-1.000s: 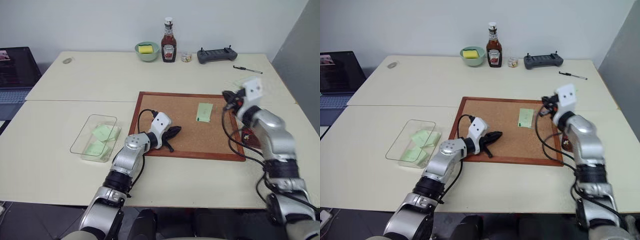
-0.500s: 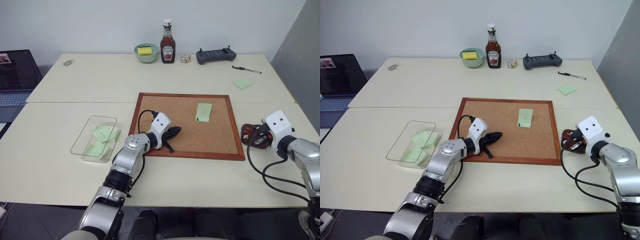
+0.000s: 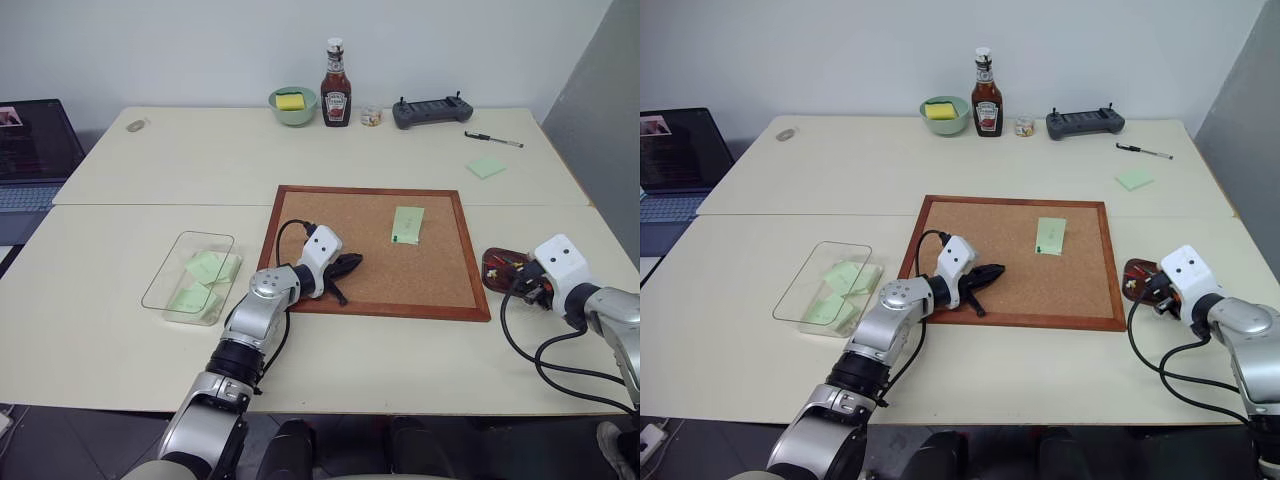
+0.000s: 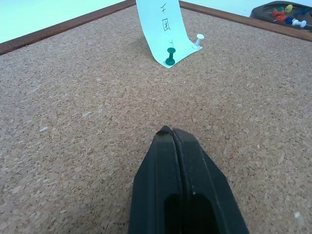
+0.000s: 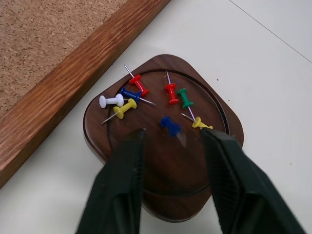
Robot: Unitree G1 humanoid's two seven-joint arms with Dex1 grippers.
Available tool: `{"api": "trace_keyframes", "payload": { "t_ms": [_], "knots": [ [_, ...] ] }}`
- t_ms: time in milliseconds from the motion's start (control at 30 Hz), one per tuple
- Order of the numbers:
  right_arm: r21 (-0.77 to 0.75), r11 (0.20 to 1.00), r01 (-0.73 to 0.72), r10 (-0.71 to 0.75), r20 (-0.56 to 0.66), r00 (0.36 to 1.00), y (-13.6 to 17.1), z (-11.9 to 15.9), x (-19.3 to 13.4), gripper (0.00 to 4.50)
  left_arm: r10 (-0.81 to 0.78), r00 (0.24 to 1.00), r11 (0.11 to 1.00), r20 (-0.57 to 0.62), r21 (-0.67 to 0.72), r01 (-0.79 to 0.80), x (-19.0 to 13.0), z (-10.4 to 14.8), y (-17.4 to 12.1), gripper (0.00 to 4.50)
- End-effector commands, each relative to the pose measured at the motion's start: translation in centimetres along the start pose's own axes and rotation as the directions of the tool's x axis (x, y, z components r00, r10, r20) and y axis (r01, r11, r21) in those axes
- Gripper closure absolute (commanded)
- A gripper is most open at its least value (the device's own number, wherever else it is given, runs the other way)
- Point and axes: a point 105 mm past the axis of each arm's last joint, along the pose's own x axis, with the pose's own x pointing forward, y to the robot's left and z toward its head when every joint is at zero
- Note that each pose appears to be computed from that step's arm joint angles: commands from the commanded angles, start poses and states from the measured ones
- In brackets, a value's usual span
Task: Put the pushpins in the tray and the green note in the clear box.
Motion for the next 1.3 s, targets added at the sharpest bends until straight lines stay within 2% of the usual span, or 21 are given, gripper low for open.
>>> {"api": "trace_keyframes", "payload": {
  "t_ms": [33, 200, 300, 400, 500, 567, 667, 800, 967, 1000, 1300],
  "knots": [
    [-0.004, 0.999, 0.031, -0.031, 0.057, 0.998, -1.1, 1.7, -1.0, 1.61, -0.047, 0.995, 0.998, -0.087, -0.035, 0.044, 0.3, -2.7, -1.4, 4.50],
    [0.034, 0.999, 0.015, -0.019, 0.121, 0.992, -1.7, 3.4, -1.8, 0.51, -0.051, 0.995, 0.998, -0.088, -0.030, 0.048, 0.2, -2.8, -1.4, 4.50],
    [0.059, 0.996, -0.074, 0.059, 0.213, 0.975, -1.1, 5.8, -2.4, 0.51, -0.053, 0.995, 0.998, -0.088, -0.029, 0.050, 0.2, -2.8, -1.4, 4.50],
    [0.060, 0.977, -0.206, 0.180, 0.299, 0.937, 1.4, 8.1, -2.1, 0.51, -0.052, 0.995, 0.998, -0.088, -0.030, 0.050, 0.2, -2.7, -1.3, 4.50],
    [0.064, 0.961, -0.270, 0.231, 0.358, 0.905, 3.1, 9.7, -1.6, 0.51, -0.048, 0.995, 0.998, -0.086, -0.033, 0.045, 0.2, -2.6, -1.2, 4.50],
    [0.074, 0.945, -0.319, 0.265, 0.400, 0.877, 5.0, 10.7, 0.0, 0.51, -0.046, 0.995, 0.999, -0.087, -0.033, 0.044, 0.2, -2.6, -1.1, 4.50],
    [0.064, 0.941, -0.331, 0.278, 0.406, 0.870, 6.9, 11.2, 2.9, 0.51, -0.047, 0.995, 0.999, -0.089, -0.029, 0.045, 0.3, -2.6, -1.1, 4.50],
    [0.061, 0.945, -0.322, 0.270, 0.412, 0.871, 7.7, 11.5, 5.1, 0.51, -0.048, 0.995, 0.999, -0.088, -0.027, 0.045, 0.3, -2.5, -1.2, 4.50],
    [0.018, 0.946, -0.323, 0.287, 0.409, 0.866, 8.3, 11.5, 6.7, 0.51, -0.043, 0.995, 0.999, -0.089, -0.026, 0.041, 0.1, -2.6, -1.1, 4.50],
    [0.016, 0.946, -0.322, 0.288, 0.410, 0.865, 8.3, 11.6, 6.9, 0.88, -0.042, 0.995, 0.999, -0.089, -0.026, 0.040, 0.1, -2.6, -1.1, 4.50],
    [0.016, 0.954, -0.299, 0.269, 0.395, 0.878, 8.1, 11.1, 8.2, 2.66, -0.033, 0.996, 0.999, -0.089, -0.028, 0.031, 0.1, -2.6, -1.0, 4.50]
  ]
}}
